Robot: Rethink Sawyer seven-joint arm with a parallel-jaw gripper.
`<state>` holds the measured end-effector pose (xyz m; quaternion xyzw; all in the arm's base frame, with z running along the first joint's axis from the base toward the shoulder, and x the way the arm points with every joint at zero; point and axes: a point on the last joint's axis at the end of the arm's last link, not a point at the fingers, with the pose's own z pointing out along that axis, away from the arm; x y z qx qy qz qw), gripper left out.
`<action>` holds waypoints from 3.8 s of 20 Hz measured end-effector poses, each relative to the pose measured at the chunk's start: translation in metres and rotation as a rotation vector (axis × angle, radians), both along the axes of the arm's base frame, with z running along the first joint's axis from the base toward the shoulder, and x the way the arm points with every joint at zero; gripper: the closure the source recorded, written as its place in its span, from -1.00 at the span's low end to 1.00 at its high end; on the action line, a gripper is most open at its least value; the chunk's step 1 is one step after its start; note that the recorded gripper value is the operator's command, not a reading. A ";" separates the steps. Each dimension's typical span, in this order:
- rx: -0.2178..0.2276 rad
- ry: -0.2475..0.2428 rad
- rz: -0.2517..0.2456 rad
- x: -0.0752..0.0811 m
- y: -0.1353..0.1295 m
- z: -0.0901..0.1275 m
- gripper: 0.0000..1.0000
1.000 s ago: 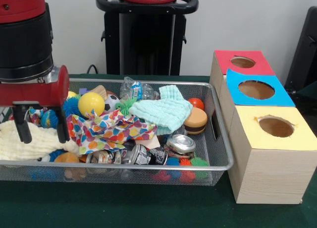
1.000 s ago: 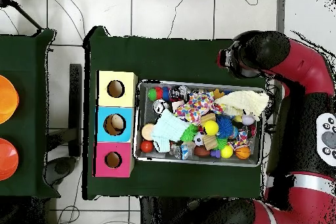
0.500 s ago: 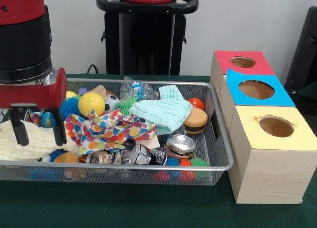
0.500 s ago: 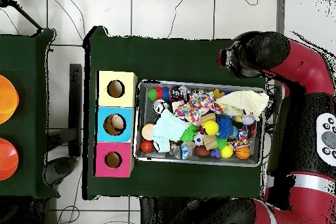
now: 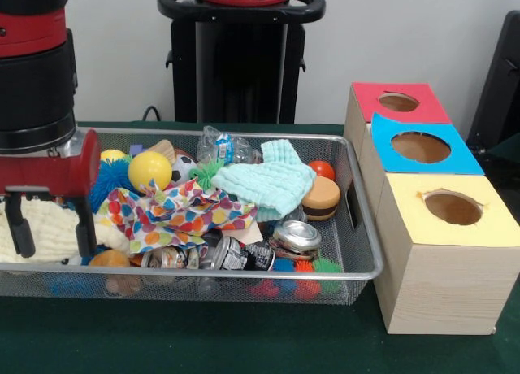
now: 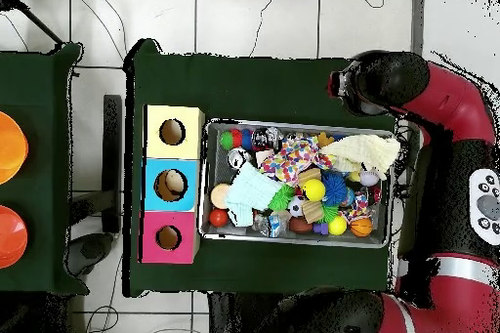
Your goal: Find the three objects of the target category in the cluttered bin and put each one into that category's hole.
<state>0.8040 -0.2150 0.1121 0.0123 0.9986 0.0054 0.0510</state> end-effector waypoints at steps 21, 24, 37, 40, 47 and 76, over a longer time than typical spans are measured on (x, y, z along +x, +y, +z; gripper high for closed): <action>-0.003 0.004 0.002 -0.003 -0.001 -0.016 -1.00; -0.003 0.004 0.002 -0.003 -0.001 -0.016 -1.00; -0.009 -0.002 0.005 -0.003 0.000 -0.006 -1.00; -0.011 -0.003 0.007 -0.005 0.001 0.001 -1.00; -0.025 -0.019 0.014 -0.008 0.003 0.034 -1.00; -0.003 0.047 -0.012 -0.056 -0.012 0.044 -1.00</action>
